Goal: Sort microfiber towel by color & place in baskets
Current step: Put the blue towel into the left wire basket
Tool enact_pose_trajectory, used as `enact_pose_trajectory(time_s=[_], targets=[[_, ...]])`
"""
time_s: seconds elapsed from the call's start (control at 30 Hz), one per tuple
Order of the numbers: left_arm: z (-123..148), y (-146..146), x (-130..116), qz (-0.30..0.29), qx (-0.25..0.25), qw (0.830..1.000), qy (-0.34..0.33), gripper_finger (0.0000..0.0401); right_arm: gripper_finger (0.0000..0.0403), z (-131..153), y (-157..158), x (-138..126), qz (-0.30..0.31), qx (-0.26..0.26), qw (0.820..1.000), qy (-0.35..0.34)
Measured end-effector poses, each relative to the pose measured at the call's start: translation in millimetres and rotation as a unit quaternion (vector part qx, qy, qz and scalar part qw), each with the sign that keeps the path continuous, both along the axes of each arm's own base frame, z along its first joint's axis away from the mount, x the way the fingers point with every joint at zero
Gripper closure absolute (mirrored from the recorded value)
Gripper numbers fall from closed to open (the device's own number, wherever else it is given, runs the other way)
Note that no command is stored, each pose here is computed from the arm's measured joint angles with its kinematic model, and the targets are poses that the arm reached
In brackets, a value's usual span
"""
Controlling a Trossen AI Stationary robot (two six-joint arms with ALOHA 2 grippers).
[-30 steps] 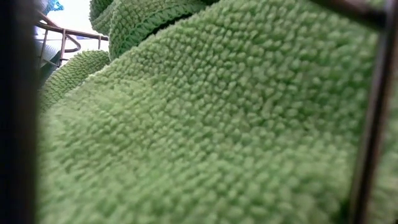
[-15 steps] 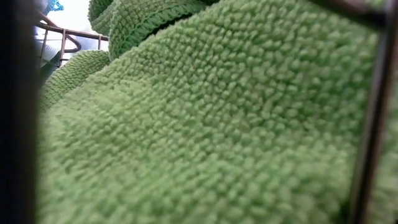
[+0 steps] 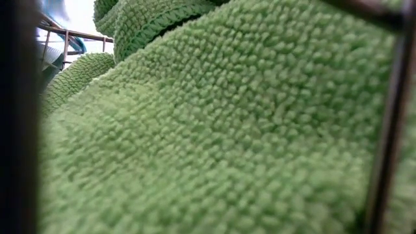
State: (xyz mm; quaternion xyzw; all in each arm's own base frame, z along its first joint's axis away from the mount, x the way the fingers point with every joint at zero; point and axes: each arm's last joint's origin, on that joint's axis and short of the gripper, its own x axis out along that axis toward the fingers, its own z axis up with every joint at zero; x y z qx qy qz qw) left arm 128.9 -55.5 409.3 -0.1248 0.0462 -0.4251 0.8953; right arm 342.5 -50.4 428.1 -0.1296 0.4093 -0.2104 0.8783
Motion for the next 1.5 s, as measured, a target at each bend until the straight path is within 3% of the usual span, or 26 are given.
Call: enact_pose_trajectory(time_s=[0.17,0.67,0.97,1.2,1.33,1.5], targets=[[-3.0,-20.1,3.9,-0.054,-0.008,0.998,0.024,0.0401,0.0188,0.0,0.0,0.0,-0.001,0.001,1.000,-0.001],[-7.0,-47.9,-2.0,-0.097,-0.027,0.992,0.076,0.0401,0.0188,-1.8,0.2,-1.9,-0.029,0.026,0.999,-0.006],[-34.1,-60.0,6.8,-0.008,0.007,0.976,0.218,0.0401,0.0188,-6.5,0.8,-7.2,-0.053,0.047,0.997,0.015],[-49.5,-69.8,16.3,0.041,-0.029,0.938,0.342,0.0401,0.0188,-8.0,1.1,-8.4,-0.064,0.056,0.996,0.018],[-59.0,-75.7,15.7,0.058,-0.054,0.898,0.433,0.0401,0.0188,-8.3,1.1,-8.6,-0.064,0.056,0.996,0.020],[-76.0,-79.5,6.6,0.107,-0.036,0.838,0.534,0.0401,0.0188,-8.5,1.1,-8.5,-0.064,0.056,0.996,0.020]])
